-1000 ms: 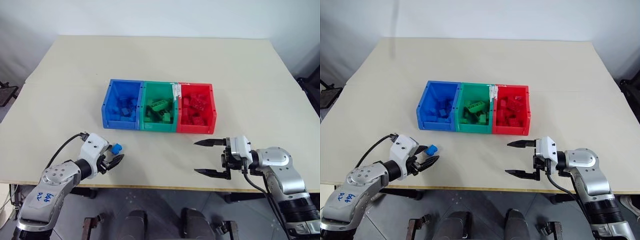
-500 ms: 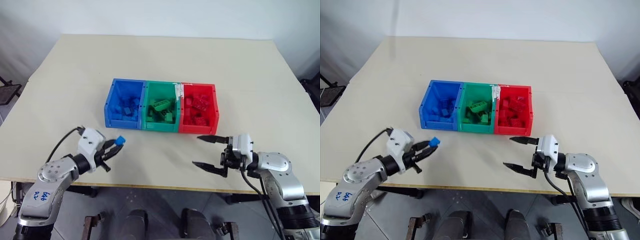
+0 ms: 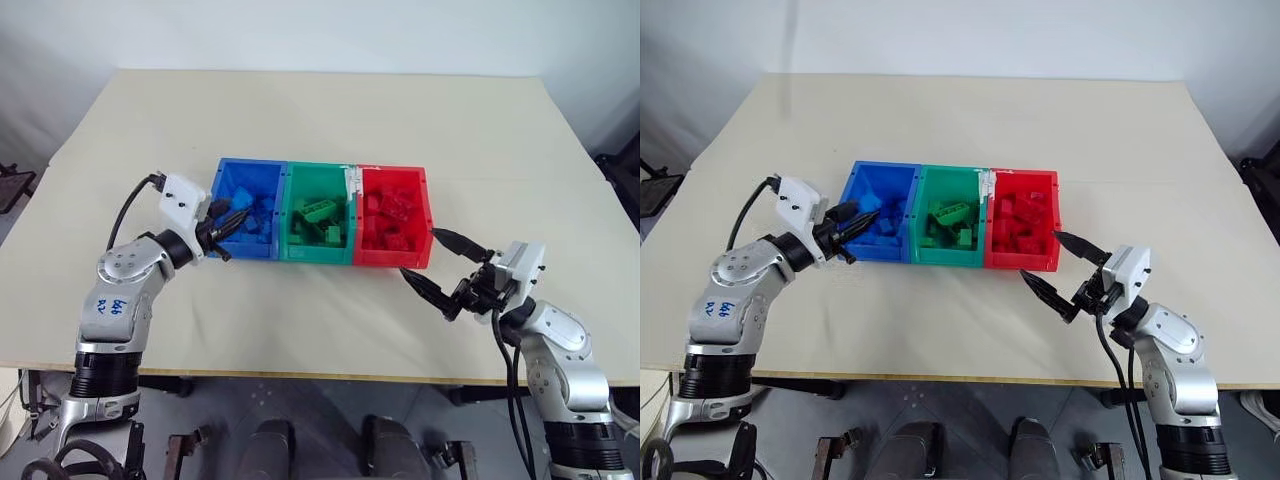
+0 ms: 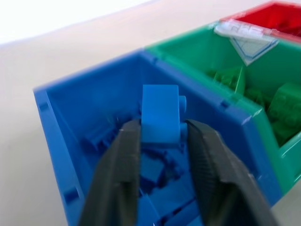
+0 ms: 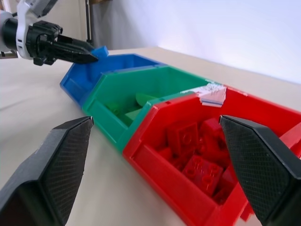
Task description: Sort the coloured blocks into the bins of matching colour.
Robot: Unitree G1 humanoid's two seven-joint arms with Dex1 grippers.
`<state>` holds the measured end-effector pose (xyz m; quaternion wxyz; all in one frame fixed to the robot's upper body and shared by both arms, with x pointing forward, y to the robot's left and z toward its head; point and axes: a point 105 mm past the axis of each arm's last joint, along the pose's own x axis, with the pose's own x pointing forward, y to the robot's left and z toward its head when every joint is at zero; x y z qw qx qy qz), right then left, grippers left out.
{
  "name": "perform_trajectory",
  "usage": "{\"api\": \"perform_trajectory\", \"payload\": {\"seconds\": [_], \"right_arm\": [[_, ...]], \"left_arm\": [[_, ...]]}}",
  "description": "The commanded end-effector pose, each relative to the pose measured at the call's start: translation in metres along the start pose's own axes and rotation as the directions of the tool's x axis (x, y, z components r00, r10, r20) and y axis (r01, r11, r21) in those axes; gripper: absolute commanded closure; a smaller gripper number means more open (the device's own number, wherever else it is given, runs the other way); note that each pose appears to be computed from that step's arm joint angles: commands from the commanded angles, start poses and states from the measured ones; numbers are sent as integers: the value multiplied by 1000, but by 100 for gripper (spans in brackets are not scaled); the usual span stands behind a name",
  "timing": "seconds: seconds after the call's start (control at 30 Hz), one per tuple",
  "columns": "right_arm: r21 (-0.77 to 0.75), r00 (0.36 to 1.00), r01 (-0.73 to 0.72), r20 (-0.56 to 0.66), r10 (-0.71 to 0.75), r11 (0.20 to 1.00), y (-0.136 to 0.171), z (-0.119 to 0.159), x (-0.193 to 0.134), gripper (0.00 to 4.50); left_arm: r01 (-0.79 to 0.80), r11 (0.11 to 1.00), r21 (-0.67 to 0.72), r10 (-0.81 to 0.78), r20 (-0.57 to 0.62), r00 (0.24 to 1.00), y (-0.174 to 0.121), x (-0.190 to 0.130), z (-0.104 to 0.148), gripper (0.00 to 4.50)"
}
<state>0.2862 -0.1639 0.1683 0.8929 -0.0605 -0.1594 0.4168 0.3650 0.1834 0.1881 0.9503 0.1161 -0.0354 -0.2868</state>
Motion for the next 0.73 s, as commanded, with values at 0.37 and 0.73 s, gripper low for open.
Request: {"api": "perform_trajectory", "payload": {"seconds": [0.37,0.73], "right_arm": [[-82,984,-165,-81,158,983,0,-4,0,0],[-91,961,-235,-170,218,968,-24,-16,-9,0]], "left_arm": [[12,986,166,-18,36,999,4,-90,5,49],[-90,983,163,110,-121,986,5,-134,-35,49]]}}
